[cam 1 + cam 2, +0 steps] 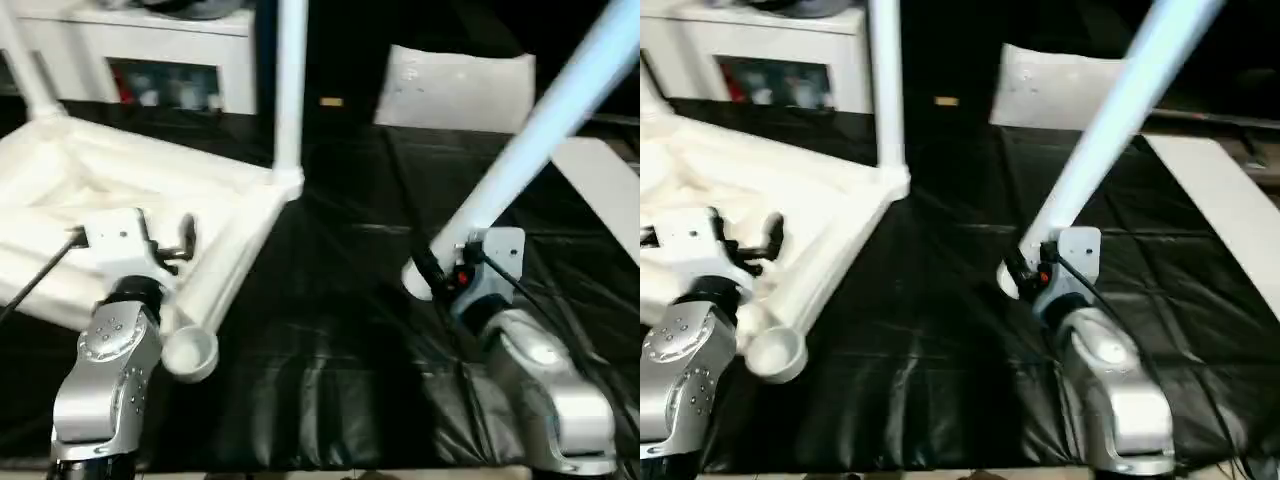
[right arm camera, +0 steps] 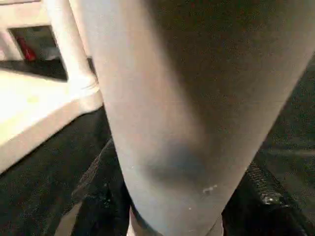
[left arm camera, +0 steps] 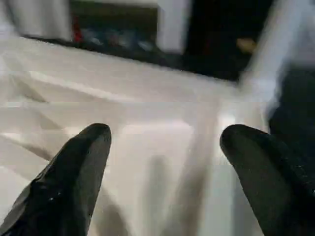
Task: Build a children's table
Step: Pick table leg
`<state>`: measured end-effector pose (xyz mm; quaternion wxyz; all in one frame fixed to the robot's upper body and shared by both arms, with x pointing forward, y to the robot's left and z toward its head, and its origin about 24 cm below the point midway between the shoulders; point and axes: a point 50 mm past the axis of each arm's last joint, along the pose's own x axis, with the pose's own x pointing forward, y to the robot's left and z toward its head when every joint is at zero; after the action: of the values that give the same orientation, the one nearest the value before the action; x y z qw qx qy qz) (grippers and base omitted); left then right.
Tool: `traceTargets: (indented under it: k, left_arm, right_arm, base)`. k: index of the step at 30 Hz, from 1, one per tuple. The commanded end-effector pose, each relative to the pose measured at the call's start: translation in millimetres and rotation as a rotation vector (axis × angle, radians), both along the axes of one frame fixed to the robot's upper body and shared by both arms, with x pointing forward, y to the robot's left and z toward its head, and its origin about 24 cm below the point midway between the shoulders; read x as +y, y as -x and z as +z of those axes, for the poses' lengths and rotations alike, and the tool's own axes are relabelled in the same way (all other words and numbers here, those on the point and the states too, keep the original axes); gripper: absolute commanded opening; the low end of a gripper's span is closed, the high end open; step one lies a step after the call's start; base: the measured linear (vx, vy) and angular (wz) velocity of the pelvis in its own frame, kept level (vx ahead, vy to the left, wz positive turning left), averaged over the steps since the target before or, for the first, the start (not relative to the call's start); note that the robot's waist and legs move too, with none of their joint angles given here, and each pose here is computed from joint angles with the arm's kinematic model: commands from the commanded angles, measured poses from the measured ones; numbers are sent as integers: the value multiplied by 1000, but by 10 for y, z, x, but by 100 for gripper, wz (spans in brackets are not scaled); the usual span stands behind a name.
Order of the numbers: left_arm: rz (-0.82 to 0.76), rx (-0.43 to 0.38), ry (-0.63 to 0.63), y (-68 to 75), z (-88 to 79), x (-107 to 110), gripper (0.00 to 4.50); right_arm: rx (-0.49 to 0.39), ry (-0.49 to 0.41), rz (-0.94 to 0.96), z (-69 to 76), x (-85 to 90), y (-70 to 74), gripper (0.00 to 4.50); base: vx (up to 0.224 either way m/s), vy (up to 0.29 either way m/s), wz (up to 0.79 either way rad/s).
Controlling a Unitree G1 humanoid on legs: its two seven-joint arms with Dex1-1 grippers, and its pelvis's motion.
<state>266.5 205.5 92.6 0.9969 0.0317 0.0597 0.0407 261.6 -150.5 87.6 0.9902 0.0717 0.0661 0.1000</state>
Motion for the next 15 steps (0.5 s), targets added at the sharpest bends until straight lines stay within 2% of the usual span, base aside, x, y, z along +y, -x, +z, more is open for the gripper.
traceTargets:
  k: [1,3,6,8,11,15]
  left_arm:
    - [-74,24,-60,21,-2,-66,409]
    - [-121,-8,-52,27,-5,-89,409]
    - [-145,-38,-53,24,-39,-111,409]
    - [-152,-43,-53,19,-45,-132,409]
    - [-156,-17,-36,-8,-57,-189,409]
    - [-174,-26,-9,-8,-33,-239,409]
  right_arm:
    - [22,28,-6,-5,-30,17,193]
    - [16,25,1,-7,-23,31,193]
    - [15,75,17,-41,5,40,193]
    - [2,82,45,-58,28,55,193]
    - [11,80,67,-110,65,52,193]
    - [40,60,71,-145,94,39,193]
  base:
    - [0,0,0]
    - [0,0,0]
    - [0,0,0]
    - [0,0,0]
    - [0,0,0]
    - [0,0,0]
